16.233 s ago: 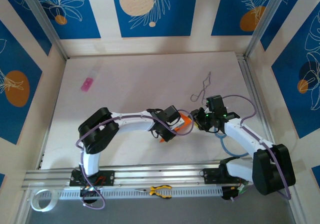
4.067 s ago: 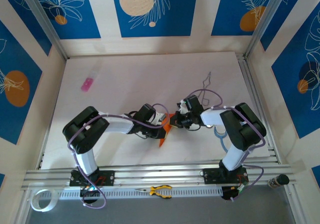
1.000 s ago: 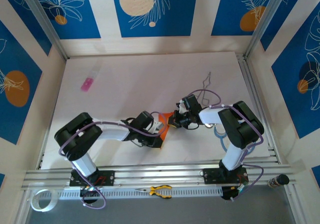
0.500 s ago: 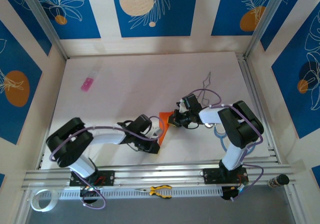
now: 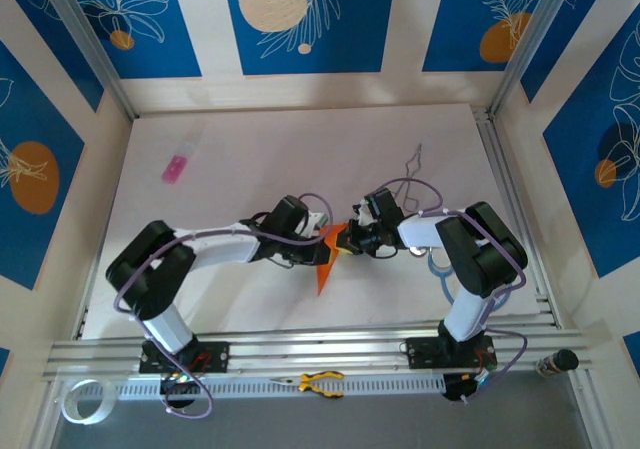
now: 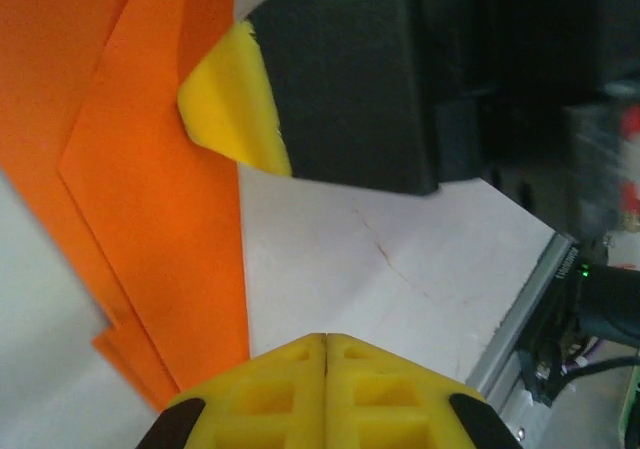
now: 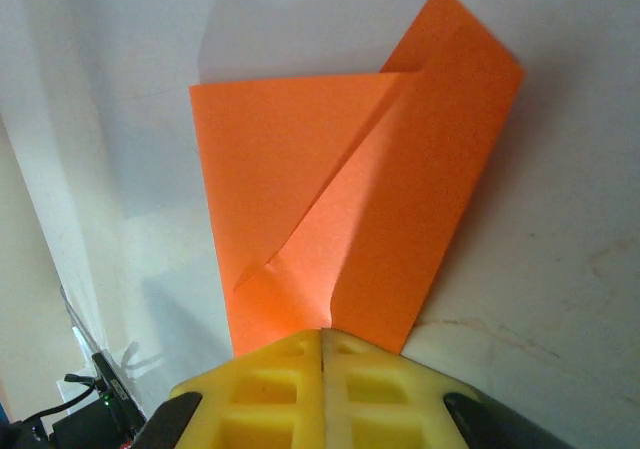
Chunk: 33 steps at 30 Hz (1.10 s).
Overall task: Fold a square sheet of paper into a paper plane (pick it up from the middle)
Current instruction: Fold the wing for the fifth time at the center of the table.
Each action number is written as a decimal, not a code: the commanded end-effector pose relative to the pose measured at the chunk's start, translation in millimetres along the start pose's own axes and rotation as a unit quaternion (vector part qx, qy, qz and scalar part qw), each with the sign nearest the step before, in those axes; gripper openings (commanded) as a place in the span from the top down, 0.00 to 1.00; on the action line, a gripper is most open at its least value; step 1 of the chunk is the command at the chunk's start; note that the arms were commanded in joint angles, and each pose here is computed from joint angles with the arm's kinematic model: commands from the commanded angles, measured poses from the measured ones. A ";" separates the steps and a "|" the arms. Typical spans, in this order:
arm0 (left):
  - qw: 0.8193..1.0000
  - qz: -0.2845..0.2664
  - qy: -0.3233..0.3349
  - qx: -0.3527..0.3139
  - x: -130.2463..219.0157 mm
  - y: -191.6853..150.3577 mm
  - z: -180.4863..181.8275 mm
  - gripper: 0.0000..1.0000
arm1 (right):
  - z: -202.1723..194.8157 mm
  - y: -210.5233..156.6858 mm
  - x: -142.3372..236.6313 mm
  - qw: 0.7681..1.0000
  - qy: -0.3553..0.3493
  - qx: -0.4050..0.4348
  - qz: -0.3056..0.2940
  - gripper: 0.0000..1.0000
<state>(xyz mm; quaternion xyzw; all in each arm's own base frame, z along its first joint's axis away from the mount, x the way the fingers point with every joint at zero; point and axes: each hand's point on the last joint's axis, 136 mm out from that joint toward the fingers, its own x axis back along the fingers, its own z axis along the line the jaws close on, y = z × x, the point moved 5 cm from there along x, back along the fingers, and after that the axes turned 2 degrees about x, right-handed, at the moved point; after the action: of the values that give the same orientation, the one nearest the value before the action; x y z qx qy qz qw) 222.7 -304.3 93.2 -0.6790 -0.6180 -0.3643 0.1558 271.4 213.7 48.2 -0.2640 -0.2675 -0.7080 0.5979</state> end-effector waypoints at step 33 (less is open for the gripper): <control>0.990 0.062 0.107 0.060 -24.5 -55.3 74.2 1.00 | -6.2 -25.4 -10.7 0.999 -0.039 0.008 0.027 0.97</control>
<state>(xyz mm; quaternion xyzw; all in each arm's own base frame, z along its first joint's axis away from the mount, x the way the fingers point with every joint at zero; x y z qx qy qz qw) 220.0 -295.0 54.2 -0.6647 -0.6211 -0.3777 0.1725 246.8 232.2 50.0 -0.2597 -0.2846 -0.6783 0.6257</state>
